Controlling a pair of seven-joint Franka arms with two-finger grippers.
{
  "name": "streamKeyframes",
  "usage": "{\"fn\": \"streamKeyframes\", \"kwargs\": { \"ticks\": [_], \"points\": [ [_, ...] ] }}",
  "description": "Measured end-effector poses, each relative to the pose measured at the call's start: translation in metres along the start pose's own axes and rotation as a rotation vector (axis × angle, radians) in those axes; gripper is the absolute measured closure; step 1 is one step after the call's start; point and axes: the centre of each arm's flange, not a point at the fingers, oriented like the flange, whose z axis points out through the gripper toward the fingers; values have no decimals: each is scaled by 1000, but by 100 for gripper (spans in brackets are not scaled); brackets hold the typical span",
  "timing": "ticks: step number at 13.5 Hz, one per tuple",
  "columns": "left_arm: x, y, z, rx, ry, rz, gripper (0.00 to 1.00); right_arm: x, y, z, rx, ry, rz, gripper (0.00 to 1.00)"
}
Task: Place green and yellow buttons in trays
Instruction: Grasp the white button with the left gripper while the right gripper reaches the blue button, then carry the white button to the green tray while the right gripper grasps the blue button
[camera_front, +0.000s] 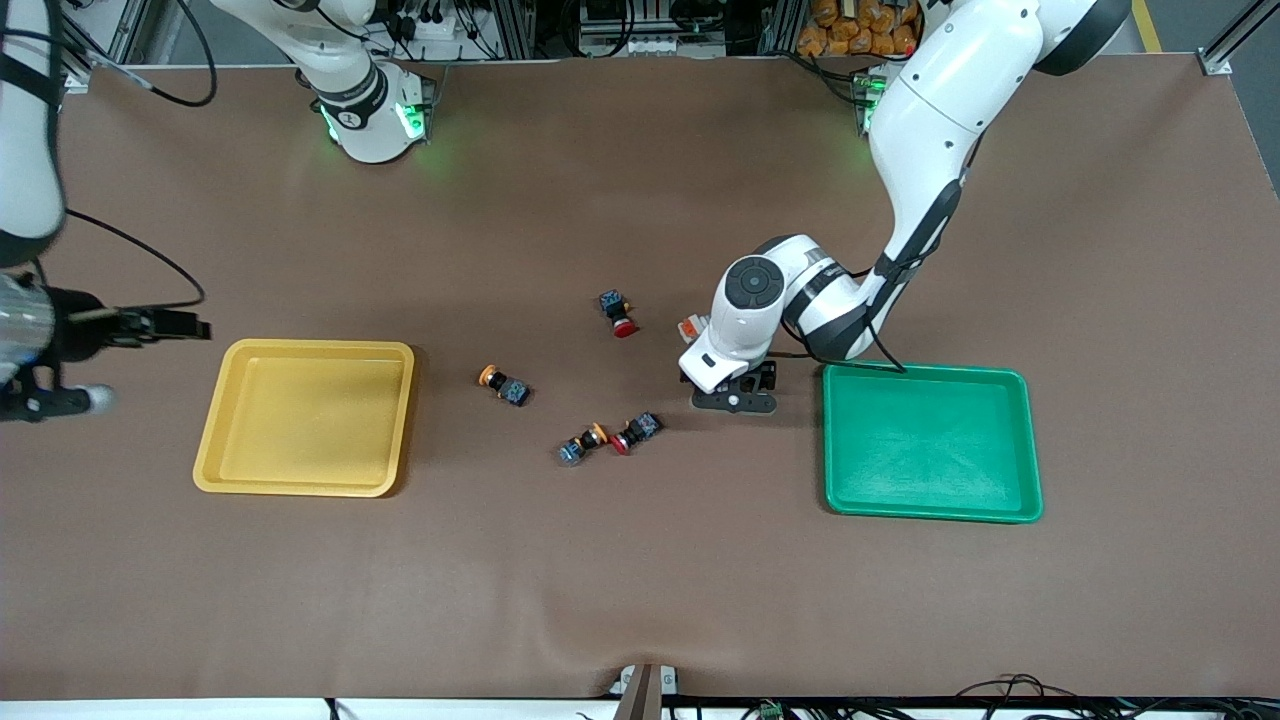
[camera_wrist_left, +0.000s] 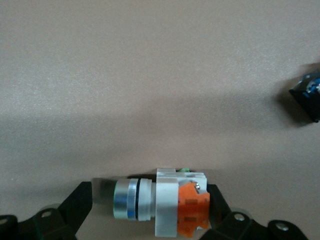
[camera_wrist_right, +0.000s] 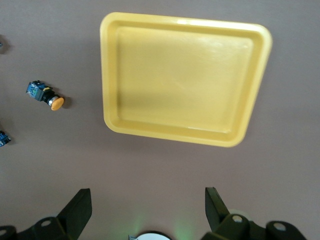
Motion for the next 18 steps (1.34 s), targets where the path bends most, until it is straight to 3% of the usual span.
{"fn": "streamKeyframes", "kwargs": {
  "ticks": [1,2,4,8,11,14,18],
  "points": [
    [0,1,0,-1,0,1,0,12,-15,12,-4,0,-24,0],
    [0,2,0,-1,1,3,8,23,-34,23,-6,1,-54,0],
    [3,3,-2,-4,8,4,33,35,-80,37,-16,3,-109,0],
    [21,-2,-21,4,31,-15,33,43,-125,63,-24,13,-140,0],
    [54,-45,-79,93,41,-63,33,45,-167,83,-42,24,-207,0],
    [79,-117,-119,182,17,-128,33,47,-205,122,-60,65,-265,0],
    [100,-211,-109,190,-36,-160,33,49,-220,199,-74,172,-297,0]
  ]
}}
